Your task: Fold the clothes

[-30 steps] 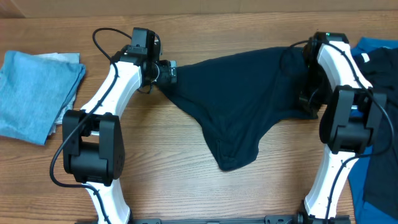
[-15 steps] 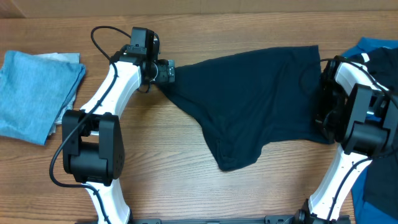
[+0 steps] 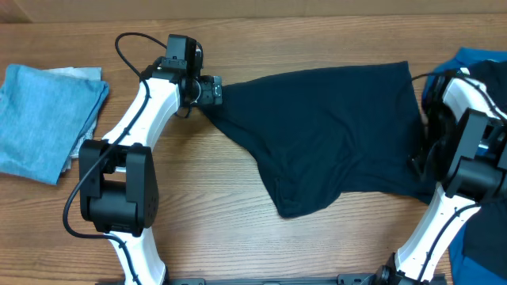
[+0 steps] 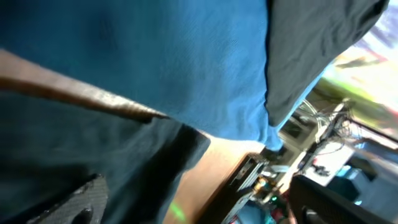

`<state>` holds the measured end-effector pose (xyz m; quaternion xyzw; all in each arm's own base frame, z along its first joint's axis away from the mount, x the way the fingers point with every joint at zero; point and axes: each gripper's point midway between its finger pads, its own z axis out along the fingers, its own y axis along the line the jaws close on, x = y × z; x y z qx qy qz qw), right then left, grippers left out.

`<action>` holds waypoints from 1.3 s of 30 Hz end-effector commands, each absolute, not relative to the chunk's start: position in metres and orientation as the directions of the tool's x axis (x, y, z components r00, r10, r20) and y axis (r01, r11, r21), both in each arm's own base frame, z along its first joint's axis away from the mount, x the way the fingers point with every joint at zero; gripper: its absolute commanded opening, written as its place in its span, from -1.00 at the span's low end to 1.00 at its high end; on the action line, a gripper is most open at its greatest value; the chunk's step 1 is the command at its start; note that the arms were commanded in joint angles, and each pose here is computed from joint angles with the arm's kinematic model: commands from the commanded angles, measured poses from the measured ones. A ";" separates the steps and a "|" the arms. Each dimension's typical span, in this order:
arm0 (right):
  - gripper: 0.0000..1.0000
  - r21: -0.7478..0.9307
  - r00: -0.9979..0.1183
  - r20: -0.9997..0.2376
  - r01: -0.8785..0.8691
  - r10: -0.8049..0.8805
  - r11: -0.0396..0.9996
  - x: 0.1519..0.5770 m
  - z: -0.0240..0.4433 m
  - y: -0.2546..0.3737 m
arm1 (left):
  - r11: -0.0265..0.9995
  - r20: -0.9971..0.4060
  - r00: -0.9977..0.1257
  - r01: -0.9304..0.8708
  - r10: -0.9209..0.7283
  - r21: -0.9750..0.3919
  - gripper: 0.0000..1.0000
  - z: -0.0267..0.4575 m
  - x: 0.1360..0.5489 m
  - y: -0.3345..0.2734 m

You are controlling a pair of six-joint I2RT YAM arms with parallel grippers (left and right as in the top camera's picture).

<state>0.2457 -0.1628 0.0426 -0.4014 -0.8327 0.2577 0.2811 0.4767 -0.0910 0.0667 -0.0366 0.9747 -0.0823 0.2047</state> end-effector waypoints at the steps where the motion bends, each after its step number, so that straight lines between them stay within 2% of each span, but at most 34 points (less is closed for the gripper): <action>1: 1.00 -0.434 -0.624 0.222 0.625 0.749 0.649 0.303 0.072 -0.154 | 0.988 -0.413 -0.906 -0.028 -0.088 -0.149 0.86 0.070 0.483 -0.083; 2: 1.00 -0.277 -0.711 0.206 0.617 0.673 0.737 0.336 0.088 -0.137 | 0.990 -0.415 -0.906 -0.034 -0.089 -0.139 0.85 0.069 0.483 -0.081; 3: 1.00 -0.204 -0.752 0.191 0.598 0.631 0.775 0.352 0.095 -0.127 | 0.990 -0.412 -0.907 -0.034 -0.089 -0.139 0.85 0.069 0.483 -0.081; 4: 0.95 -0.047 -0.836 0.140 0.529 0.530 0.847 0.384 0.110 -0.103 | 0.990 -0.404 -0.910 -0.035 -0.089 -0.138 0.85 0.068 0.481 -0.081; 6: 0.69 0.088 -0.920 0.055 0.391 0.388 0.916 0.418 0.116 -0.071 | 0.990 -0.373 -0.923 -0.046 -0.093 -0.134 0.83 0.065 0.473 -0.079; 7: 0.42 0.098 -0.933 0.003 0.358 0.359 0.929 0.434 0.113 -0.061 | 0.988 -0.350 -0.930 -0.071 -0.115 -0.138 0.83 0.062 0.468 -0.079; 10: 0.27 0.105 -0.965 -0.087 0.240 0.249 0.965 0.460 0.101 -0.035 | 0.973 -0.286 -0.935 -0.169 -0.208 -0.155 0.86 0.052 0.455 -0.077; 13: -0.04 0.089 -0.962 -0.160 0.209 0.221 0.974 0.480 0.085 -0.029 | 0.950 -0.275 -0.915 -0.249 -0.294 -0.186 0.87 0.049 0.455 -0.078; 14: -0.08 0.089 -0.962 -0.164 0.208 0.221 0.974 0.480 0.079 -0.029 | 0.937 -0.271 -0.903 -0.284 -0.333 -0.206 0.87 0.050 0.457 -0.079; 17: -0.39 0.088 -0.963 -0.152 0.209 0.221 0.974 0.477 0.058 -0.029 | 0.898 -0.250 -0.871 -0.363 -0.422 -0.249 0.81 0.042 0.462 -0.082; 20: -0.64 0.086 -0.966 -0.135 0.211 0.221 0.974 0.472 0.045 -0.028 | 0.885 -0.243 -0.870 -0.349 -0.428 -0.309 0.75 0.028 0.474 -0.094; 24: -0.65 0.083 -0.968 -0.115 0.212 0.221 0.974 0.466 0.039 -0.028 | 0.885 -0.239 -0.870 -0.357 -0.431 -0.298 0.73 0.013 0.478 -0.091; 32: -0.63 0.089 -0.970 -0.097 0.213 0.221 0.973 0.462 0.038 -0.026 | 0.810 -0.297 -0.770 -0.447 -0.565 -0.380 0.71 0.024 0.508 -0.061; 36: -0.62 0.088 -0.970 -0.097 0.213 0.221 0.973 0.462 0.038 -0.026 | 0.800 -0.307 -0.755 -0.454 -0.579 -0.392 0.68 0.025 0.513 -0.057; 39: -0.60 0.088 -0.970 -0.097 0.213 0.221 0.973 0.462 0.038 -0.026 | 0.757 -0.291 -0.716 -0.498 -0.634 -0.423 0.56 0.019 0.520 -0.058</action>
